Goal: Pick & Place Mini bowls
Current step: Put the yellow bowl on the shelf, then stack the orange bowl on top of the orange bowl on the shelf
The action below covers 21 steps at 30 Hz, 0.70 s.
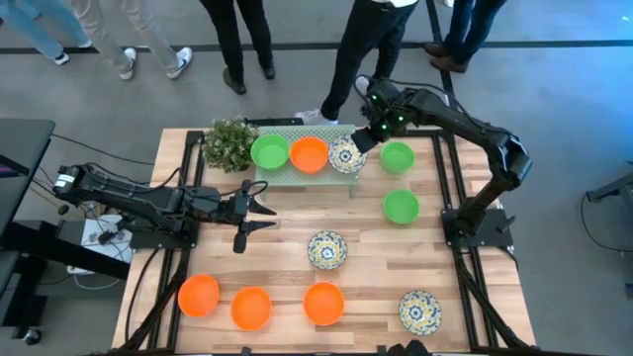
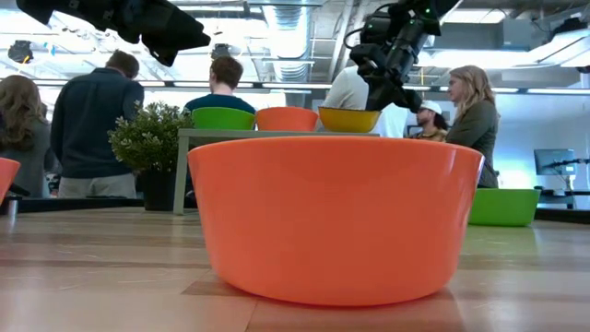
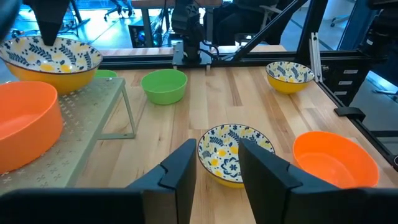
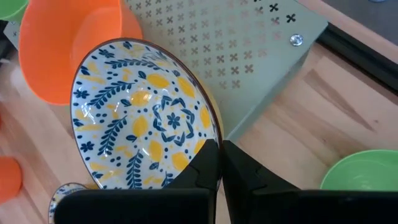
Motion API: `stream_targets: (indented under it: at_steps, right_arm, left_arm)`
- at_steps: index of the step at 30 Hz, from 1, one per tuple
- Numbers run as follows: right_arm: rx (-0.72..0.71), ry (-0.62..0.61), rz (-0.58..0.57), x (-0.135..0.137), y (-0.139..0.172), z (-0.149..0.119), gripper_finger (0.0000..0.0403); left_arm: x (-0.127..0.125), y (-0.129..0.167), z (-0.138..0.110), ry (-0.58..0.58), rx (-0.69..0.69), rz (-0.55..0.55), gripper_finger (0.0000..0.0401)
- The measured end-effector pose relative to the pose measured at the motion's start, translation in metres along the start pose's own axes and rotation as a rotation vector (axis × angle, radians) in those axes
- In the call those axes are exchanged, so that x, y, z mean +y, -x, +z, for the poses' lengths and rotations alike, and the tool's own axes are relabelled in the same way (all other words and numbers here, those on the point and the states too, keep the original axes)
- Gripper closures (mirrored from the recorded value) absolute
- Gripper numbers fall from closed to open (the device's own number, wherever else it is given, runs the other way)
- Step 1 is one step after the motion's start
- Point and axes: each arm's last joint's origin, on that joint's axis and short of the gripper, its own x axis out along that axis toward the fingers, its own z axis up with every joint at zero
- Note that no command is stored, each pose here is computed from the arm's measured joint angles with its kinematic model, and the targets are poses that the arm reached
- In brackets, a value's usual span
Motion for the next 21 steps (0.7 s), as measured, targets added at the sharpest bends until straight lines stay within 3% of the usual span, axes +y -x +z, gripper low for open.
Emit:
stream_targets:
  at_steps: [21]
  right_arm:
    - [0.022, 0.039, 0.024, -0.0076, -0.0098, 0.0045, 0.0326]
  left_arm:
    - [0.0, 0.0, 0.0011, 0.002, -0.012, 0.0, 0.028]
